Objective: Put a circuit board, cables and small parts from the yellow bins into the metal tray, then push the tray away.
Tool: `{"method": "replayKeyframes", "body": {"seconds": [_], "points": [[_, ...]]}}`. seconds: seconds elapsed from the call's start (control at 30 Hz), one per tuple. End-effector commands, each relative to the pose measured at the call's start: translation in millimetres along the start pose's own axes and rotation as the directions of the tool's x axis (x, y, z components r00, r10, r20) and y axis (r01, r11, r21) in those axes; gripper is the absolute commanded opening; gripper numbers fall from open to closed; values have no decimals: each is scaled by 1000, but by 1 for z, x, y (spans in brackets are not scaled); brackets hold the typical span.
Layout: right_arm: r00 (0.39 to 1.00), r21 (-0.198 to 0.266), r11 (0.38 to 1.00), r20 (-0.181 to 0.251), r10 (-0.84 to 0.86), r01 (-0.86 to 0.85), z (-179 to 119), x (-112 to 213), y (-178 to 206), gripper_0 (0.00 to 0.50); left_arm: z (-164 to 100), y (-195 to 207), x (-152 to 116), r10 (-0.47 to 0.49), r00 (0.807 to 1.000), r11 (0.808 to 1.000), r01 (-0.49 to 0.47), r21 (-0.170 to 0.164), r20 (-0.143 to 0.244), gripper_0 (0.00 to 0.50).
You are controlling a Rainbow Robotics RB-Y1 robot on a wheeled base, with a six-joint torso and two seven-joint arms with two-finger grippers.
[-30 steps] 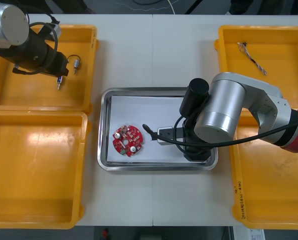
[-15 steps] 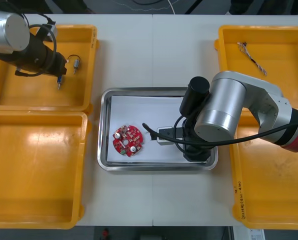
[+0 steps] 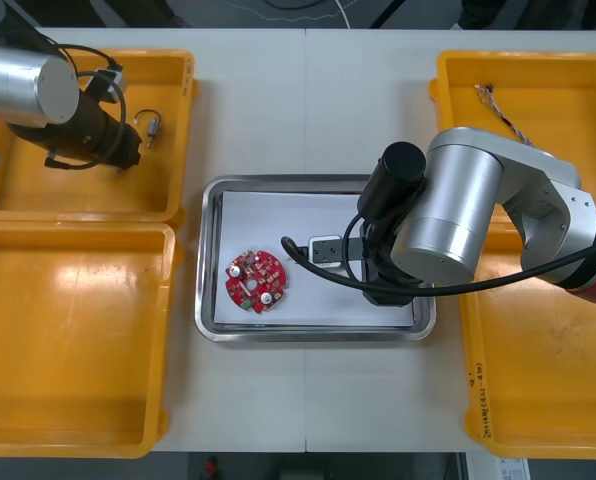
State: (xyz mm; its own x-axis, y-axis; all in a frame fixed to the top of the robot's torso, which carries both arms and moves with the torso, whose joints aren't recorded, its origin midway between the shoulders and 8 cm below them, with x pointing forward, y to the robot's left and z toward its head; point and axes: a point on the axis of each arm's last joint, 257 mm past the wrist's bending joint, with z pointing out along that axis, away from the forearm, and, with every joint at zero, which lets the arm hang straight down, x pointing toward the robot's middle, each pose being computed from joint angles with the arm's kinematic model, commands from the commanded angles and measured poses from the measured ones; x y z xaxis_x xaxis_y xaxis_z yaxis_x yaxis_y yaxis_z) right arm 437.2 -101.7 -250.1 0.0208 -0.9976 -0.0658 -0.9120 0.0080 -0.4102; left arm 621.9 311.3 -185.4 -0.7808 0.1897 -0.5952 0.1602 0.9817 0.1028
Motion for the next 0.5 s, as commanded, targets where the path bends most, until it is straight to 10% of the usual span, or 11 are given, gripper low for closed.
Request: {"method": "replayKeyframes", "body": {"seconds": [0.03,0.5], "points": [[999,21,1000,40,5,-6,-11,-15,-3,500,-1,-19,-20,112,992,993,-113,14,58,500],[985,-7,985,28,170,-170,-60,0,-21,500,12,-11,-2,121,992,993,-121,-2,46,500]]}}
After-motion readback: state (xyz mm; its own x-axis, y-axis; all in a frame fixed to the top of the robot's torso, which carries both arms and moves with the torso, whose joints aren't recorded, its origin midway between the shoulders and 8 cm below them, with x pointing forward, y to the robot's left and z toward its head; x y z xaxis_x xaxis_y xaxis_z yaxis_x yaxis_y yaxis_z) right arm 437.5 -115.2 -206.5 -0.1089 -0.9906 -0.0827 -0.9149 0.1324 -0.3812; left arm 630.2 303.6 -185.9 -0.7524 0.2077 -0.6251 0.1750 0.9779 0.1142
